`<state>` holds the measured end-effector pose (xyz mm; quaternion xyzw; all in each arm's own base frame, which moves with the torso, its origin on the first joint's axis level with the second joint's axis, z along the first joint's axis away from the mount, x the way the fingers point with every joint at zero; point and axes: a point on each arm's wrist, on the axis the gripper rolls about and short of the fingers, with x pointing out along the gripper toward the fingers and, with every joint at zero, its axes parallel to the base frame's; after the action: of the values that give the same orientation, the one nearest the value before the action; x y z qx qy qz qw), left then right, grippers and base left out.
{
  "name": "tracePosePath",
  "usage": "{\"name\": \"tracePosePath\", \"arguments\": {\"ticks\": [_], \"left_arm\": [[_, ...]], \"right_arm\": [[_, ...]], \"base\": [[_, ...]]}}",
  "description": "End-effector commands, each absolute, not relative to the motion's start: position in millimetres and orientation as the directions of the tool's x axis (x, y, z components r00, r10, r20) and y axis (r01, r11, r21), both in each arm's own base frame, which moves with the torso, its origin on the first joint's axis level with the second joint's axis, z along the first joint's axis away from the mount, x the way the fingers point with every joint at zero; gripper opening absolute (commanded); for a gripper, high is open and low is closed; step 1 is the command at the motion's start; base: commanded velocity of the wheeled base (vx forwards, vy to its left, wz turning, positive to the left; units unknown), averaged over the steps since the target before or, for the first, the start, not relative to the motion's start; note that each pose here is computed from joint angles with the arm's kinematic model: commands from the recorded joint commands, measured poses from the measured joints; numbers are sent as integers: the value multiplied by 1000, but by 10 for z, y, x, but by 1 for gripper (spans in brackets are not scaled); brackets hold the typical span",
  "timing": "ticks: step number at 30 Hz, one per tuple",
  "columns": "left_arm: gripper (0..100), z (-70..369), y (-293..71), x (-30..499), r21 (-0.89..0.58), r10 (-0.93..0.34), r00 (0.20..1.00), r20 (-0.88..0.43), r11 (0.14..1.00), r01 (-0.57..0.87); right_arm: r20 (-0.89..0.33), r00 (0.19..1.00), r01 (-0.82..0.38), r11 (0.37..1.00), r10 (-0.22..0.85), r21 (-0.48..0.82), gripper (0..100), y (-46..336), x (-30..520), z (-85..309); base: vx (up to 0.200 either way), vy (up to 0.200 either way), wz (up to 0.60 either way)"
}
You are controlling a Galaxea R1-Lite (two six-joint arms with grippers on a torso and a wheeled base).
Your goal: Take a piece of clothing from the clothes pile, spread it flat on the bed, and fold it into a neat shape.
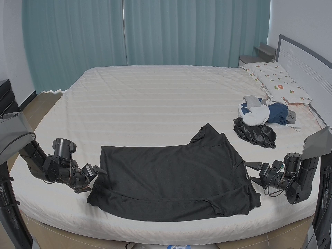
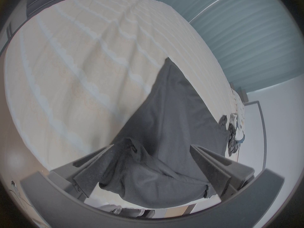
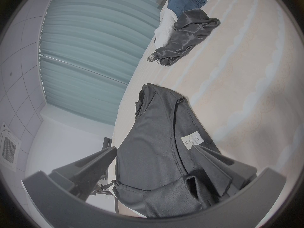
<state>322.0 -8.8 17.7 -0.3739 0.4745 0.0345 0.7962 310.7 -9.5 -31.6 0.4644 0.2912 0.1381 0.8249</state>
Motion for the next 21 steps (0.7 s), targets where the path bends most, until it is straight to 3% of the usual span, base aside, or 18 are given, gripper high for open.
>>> {"name": "tracePosePath", "arguments": {"ticks": [1,13,21], "left_arm": [[100,175,-207,3164,-544,-296,535,-791,740,-395],[100,103,-236,3245,-530,-280,533,-798,748,-401],[100,-18,-350,3252,-441,-185,524,-832,793,-421]], "right_arm": [[-346,795,35,531,498,846,100,-95,3111,-312],[-346,795,35,531,498,846,100,-95,3111,-312],[-346,796,35,533,497,845,100,-95,3111,-312]], "base": [[0,0,0],[0,0,0],[0,0,0]]}}
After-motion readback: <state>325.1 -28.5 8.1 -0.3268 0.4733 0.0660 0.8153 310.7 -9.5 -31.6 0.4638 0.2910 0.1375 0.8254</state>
